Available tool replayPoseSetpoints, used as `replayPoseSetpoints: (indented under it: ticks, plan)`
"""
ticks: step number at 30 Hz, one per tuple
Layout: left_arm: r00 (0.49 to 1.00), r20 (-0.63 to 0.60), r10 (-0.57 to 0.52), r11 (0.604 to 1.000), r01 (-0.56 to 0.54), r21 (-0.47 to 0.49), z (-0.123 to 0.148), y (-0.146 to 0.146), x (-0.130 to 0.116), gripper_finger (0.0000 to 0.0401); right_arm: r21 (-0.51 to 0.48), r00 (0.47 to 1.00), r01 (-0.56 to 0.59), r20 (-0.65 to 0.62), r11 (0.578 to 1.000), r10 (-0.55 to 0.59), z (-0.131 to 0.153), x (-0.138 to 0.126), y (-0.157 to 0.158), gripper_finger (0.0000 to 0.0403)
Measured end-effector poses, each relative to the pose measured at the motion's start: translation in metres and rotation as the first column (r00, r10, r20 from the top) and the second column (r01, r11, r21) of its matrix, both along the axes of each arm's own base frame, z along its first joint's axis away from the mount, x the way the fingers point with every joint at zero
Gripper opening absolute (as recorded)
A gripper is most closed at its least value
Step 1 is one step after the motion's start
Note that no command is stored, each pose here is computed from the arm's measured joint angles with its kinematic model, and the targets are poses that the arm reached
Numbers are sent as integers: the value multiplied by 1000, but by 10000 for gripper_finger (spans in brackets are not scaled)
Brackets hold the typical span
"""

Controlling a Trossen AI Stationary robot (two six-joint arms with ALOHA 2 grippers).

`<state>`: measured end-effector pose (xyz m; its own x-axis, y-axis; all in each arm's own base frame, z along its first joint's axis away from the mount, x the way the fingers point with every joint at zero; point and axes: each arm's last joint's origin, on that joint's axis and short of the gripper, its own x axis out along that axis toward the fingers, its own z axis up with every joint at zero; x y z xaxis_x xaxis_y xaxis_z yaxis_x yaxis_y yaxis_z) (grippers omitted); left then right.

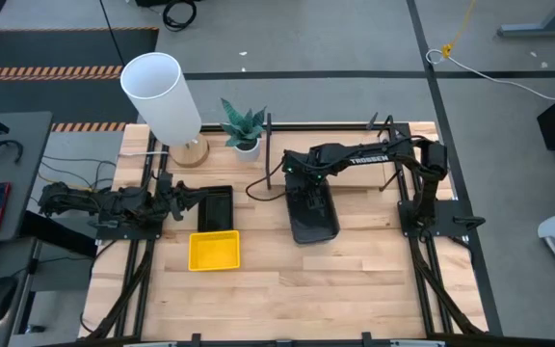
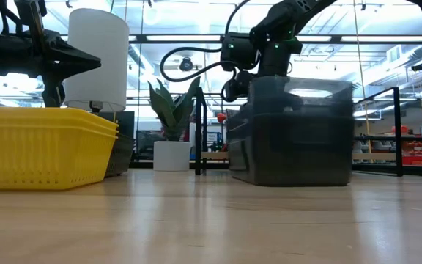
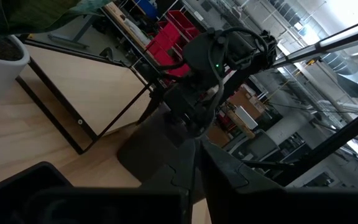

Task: Stack baskets on shelf by color
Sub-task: Put the stacked gray bins on the shelf

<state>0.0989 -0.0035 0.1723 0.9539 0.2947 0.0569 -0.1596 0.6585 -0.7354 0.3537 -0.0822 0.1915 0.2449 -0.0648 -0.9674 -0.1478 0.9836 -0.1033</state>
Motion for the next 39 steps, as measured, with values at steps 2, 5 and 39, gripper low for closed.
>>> replayPoseSetpoints:
  ticks: [2, 5, 39]
  plan:
    - [1000, 0, 0, 1000, 0, 0, 0, 0, 0, 30, 0, 1000, 1, 2, 1000, -1, 0, 1, 1, 54]
    - [1000, 0, 0, 1000, 0, 0, 0, 0, 0, 34, 5, 1000, -5, 2, 1000, 5, 0, 1, 2, 27]
    - [1000, 0, 0, 1000, 0, 0, 0, 0, 0, 34, 96, 999, 39, -16, 995, -37, 33, -2, -11, 18]
